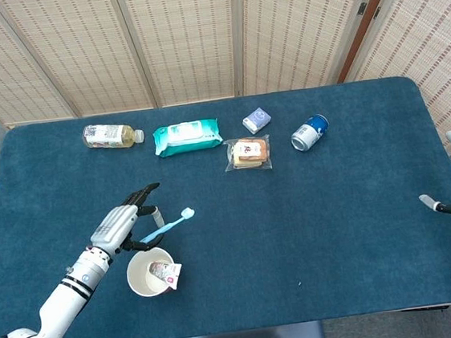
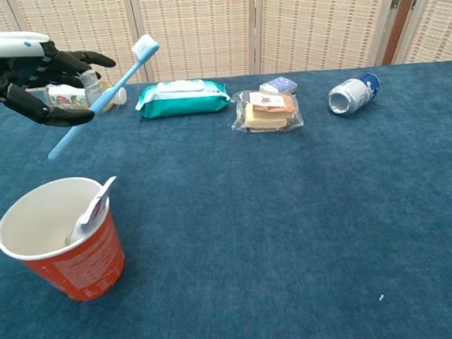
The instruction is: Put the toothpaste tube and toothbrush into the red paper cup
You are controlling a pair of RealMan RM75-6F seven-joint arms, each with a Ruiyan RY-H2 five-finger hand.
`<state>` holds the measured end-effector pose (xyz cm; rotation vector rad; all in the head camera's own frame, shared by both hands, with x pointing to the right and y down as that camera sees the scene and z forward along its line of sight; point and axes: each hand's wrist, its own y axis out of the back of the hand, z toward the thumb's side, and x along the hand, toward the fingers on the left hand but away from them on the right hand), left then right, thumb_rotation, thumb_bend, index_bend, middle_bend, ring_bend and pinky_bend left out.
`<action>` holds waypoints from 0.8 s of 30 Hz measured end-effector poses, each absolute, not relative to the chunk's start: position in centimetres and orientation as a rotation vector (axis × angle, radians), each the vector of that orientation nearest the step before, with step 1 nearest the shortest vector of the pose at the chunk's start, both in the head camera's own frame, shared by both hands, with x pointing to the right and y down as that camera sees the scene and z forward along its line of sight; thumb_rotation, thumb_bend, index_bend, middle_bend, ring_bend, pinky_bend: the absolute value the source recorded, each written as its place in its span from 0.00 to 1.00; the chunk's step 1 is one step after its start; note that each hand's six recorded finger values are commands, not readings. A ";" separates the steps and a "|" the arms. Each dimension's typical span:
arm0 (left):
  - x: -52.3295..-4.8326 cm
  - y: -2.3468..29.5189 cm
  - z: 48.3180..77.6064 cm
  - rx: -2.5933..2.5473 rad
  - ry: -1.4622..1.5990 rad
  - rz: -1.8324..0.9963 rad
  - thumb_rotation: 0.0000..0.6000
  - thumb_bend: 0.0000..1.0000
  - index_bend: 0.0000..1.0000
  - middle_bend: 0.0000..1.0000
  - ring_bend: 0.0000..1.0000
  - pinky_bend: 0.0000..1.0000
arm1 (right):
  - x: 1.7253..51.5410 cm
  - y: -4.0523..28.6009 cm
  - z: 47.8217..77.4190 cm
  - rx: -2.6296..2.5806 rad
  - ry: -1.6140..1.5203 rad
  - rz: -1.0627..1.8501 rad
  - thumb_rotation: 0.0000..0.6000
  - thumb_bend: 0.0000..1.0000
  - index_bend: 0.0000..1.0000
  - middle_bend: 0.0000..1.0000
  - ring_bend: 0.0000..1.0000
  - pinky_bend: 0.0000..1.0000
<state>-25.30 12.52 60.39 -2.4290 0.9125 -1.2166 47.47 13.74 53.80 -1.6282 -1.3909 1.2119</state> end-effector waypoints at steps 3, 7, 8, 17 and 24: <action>-25.1 12.8 60.4 -2.444 0.916 -1.213 1.00 0.47 0.55 0.00 0.00 0.00 | 47.6 13.9 54.0 -1.636 -1.391 1.215 1.00 0.00 0.05 0.02 0.03 0.37; -24.9 13.2 60.6 -2.467 0.927 -1.218 1.00 0.47 0.55 0.00 0.00 0.00 | 47.7 14.2 54.3 -1.645 -1.390 1.220 1.00 0.00 0.05 0.02 0.03 0.37; -24.8 13.4 60.6 -2.473 0.929 -1.219 1.00 0.47 0.55 0.00 0.00 0.00 | 47.7 14.2 54.3 -1.645 -1.390 1.221 1.00 0.00 0.05 0.02 0.03 0.37; -24.1 14.1 60.7 -2.504 0.929 -1.201 1.00 0.47 0.56 0.00 0.00 0.00 | 47.7 14.7 54.7 -1.661 -1.385 1.228 1.00 0.00 0.05 0.02 0.03 0.37; -24.1 14.6 61.2 -2.533 0.977 -1.204 1.00 0.47 0.56 0.00 0.00 0.00 | 47.9 14.9 54.9 -1.667 -1.385 1.233 1.00 0.00 0.05 0.02 0.03 0.37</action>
